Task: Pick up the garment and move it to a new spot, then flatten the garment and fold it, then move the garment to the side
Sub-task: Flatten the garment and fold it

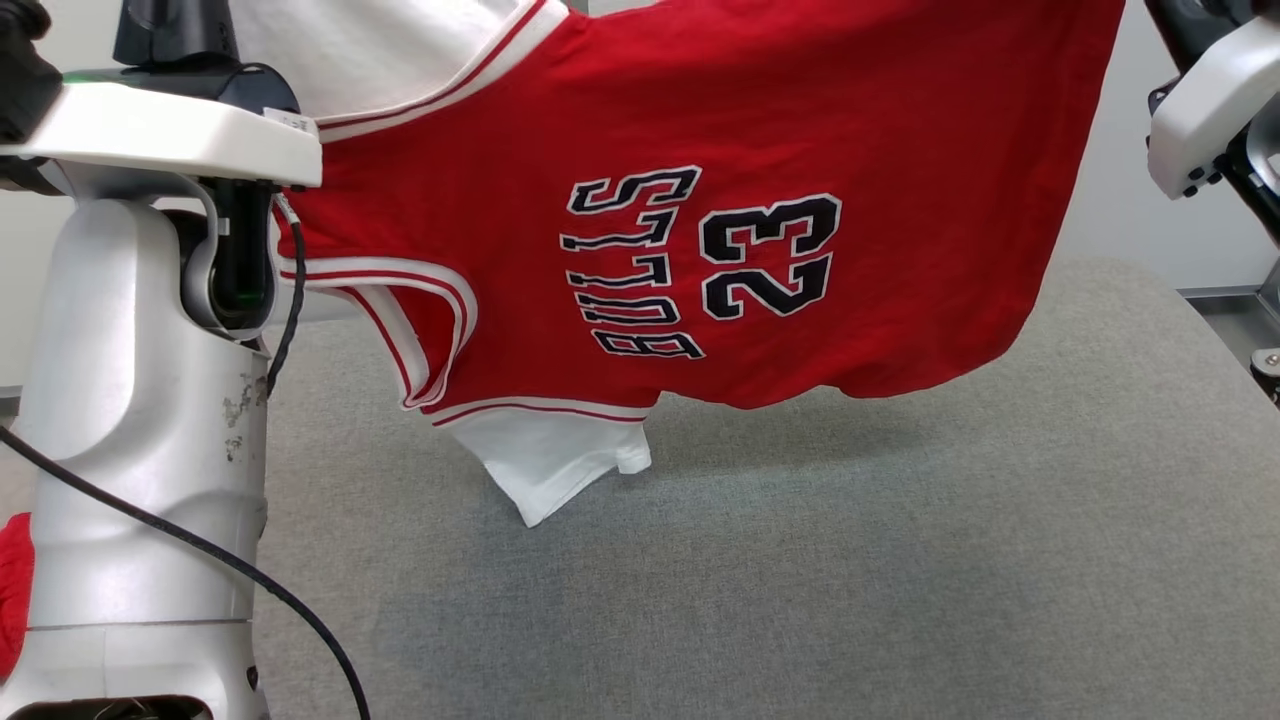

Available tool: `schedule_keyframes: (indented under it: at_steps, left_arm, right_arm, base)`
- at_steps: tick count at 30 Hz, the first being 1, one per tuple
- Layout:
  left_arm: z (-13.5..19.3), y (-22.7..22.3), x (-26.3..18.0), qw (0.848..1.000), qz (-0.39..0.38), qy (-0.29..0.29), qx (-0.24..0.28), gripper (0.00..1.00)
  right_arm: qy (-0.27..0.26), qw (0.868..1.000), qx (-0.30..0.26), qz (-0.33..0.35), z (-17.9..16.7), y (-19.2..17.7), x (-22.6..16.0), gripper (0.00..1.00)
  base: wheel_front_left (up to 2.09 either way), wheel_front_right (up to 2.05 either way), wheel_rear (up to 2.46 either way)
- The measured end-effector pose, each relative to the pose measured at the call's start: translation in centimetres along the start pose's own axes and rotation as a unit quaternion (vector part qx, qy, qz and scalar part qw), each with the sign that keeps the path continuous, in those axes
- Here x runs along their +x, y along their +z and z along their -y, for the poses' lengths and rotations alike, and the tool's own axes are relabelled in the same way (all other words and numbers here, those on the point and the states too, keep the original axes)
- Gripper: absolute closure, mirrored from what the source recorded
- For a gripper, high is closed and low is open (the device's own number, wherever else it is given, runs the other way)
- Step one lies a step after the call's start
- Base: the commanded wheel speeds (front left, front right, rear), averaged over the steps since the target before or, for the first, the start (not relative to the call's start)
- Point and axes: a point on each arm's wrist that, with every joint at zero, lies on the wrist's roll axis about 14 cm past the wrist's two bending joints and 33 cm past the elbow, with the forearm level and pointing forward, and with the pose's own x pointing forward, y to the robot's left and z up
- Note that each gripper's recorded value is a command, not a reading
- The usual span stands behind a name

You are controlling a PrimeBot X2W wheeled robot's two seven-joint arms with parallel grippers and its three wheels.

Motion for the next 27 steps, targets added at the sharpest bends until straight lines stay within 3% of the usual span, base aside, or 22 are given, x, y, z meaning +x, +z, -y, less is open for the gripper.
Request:
schedule_keyframes:
  at_steps: [8,16,21,25,27]
  left_arm:
    - [-0.3,-4.9,0.5,0.998,-0.061,-0.001,0.009,1.00]
    - [1.4,-8.6,7.6,0.995,-0.081,-0.043,0.047,1.00]
    - [1.0,-11.2,11.2,0.995,-0.076,-0.040,0.053,1.00]
    - [0.0,-10.4,14.1,0.998,-0.029,-0.018,0.061,1.00]
    - [-0.8,-9.7,15.1,0.998,0.002,-0.002,0.064,1.00]
  right_arm:
    - [0.023,0.999,0.003,-0.041,-1.7,-2.6,1.4,1.00]
    - [0.011,1.000,-0.008,-0.015,-0.4,-1.4,8.2,1.00]
    - [-0.024,0.998,0.062,-0.013,-0.3,-3.7,12.3,1.00]
    - [-0.067,0.989,0.110,0.076,3.1,0.2,15.3,1.00]
    - [-0.089,0.978,0.135,0.134,4.6,2.0,15.9,1.00]
  base:
    - [0.00,0.00,0.00]
    - [0.00,0.00,0.00]
    - [0.00,0.00,0.00]
    - [0.00,0.00,0.00]
    - [0.00,0.00,0.00]
